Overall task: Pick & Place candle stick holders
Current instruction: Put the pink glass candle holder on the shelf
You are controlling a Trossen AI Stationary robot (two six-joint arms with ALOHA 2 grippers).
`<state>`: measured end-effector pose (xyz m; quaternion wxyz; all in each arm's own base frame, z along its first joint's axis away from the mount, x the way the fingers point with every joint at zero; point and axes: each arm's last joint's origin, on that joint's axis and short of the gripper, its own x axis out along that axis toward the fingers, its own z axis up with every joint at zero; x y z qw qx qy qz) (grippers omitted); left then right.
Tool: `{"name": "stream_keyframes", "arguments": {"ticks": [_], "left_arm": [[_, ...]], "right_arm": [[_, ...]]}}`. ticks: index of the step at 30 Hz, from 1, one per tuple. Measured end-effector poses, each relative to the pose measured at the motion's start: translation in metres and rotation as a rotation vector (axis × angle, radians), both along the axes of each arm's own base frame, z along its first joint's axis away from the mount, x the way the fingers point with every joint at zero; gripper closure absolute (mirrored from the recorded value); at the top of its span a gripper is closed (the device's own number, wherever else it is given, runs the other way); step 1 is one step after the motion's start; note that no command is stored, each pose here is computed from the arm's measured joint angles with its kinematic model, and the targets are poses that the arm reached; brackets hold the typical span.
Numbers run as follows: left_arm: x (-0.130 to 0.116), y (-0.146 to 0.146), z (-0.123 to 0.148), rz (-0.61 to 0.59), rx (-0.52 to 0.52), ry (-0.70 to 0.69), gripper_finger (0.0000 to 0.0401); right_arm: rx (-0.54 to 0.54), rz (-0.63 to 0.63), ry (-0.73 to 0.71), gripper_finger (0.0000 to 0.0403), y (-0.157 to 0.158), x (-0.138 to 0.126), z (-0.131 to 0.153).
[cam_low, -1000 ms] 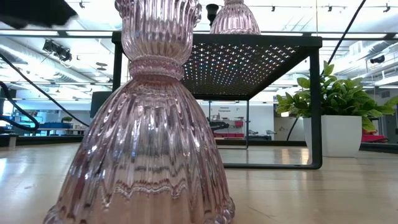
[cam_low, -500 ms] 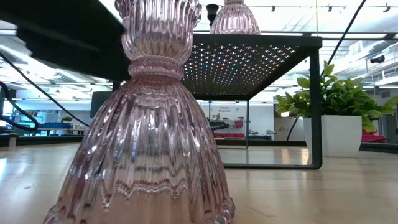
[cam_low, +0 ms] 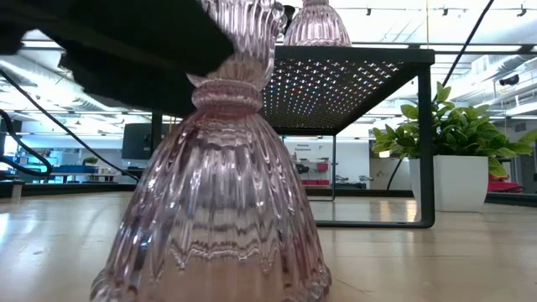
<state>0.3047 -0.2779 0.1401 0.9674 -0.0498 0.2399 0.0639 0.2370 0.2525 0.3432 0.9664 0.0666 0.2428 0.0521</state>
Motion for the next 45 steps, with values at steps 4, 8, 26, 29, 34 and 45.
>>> {"name": "stream_keyframes", "arguments": {"ticks": [4,8,26,29,34,45], "left_arm": [[0.006,0.001,-0.010,-0.016,0.002,0.009,0.0106],[0.007,0.002,-0.011,-0.014,-0.001,0.009,0.0112],[0.009,-0.001,-0.008,-0.108,-0.012,0.016,0.0313],[0.009,-0.001,-0.009,-0.110,-0.018,0.021,0.0318],[0.009,-0.002,-0.010,-0.118,-0.025,0.018,0.0389],[0.011,-0.003,-0.006,-0.126,-0.057,-0.009,0.0356]], "right_arm": [[0.000,0.000,0.000,0.0240,0.000,0.000,0.000],[0.000,0.001,0.000,0.0240,0.000,0.000,0.000],[-0.022,-0.004,0.016,0.0240,0.000,0.001,-0.039],[-0.016,-0.005,0.011,0.0240,0.000,0.001,-0.042],[-0.014,-0.007,0.020,0.0240,-0.001,0.000,-0.047],[-0.005,-0.005,0.034,0.0240,-0.001,0.000,-0.049]]}}
